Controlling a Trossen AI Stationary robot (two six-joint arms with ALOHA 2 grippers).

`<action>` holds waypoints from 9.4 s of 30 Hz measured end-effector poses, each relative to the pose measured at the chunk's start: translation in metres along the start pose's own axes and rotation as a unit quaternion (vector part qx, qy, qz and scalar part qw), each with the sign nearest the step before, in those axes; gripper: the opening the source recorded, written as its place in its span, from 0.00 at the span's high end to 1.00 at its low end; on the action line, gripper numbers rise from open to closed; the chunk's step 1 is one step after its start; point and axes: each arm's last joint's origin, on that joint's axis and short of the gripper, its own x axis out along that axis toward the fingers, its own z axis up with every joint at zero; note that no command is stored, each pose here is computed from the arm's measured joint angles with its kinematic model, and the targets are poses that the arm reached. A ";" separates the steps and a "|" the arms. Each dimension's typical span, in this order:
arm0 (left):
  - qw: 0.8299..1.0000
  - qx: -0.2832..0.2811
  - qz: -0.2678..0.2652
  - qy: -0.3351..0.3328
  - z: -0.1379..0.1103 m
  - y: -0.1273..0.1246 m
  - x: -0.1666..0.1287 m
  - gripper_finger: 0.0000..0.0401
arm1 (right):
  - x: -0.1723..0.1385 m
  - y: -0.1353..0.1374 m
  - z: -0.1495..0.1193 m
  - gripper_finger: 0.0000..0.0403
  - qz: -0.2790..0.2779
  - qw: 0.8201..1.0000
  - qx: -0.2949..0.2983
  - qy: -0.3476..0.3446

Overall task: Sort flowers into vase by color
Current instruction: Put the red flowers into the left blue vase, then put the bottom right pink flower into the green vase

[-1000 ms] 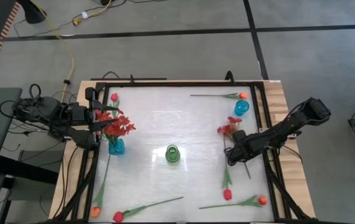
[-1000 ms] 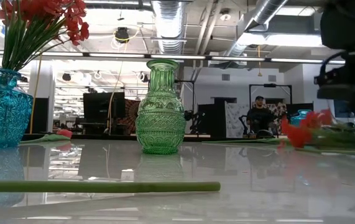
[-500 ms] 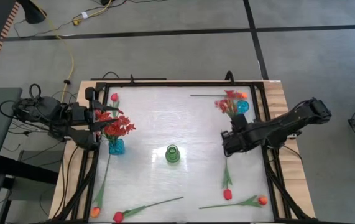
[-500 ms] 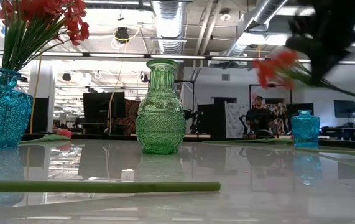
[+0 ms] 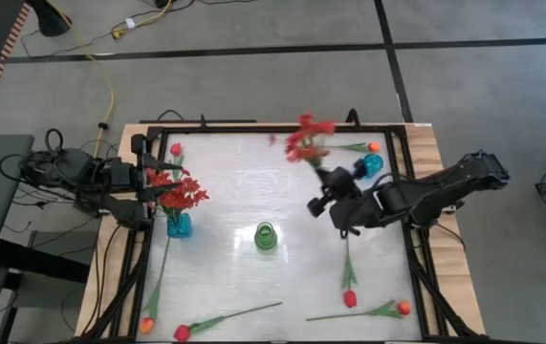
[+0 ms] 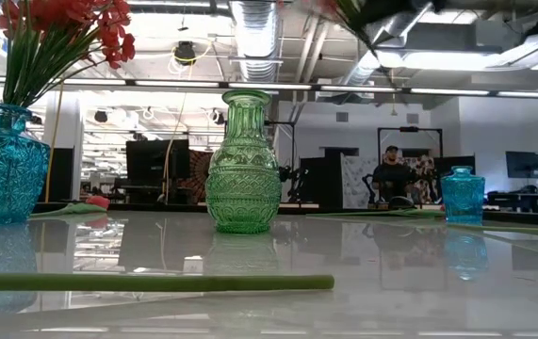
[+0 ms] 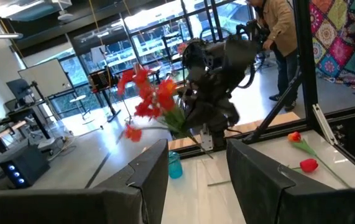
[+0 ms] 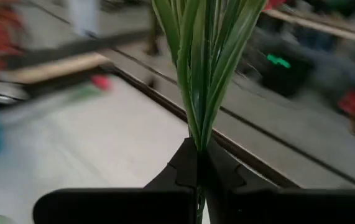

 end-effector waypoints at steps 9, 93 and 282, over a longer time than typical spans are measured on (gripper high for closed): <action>0.998 -0.005 0.055 -0.007 0.004 0.004 -0.001 0.62 | 0.017 0.062 0.029 0.92 0.241 0.954 -0.078 -0.158; 0.970 -0.075 0.223 0.063 -0.016 0.038 -0.018 0.70 | 0.245 0.213 -0.020 0.73 0.489 0.788 -0.032 -0.373; 0.907 -0.226 -0.309 0.174 -0.091 -0.154 -0.004 0.70 | -0.006 0.057 -0.146 0.21 0.442 0.500 -0.652 0.359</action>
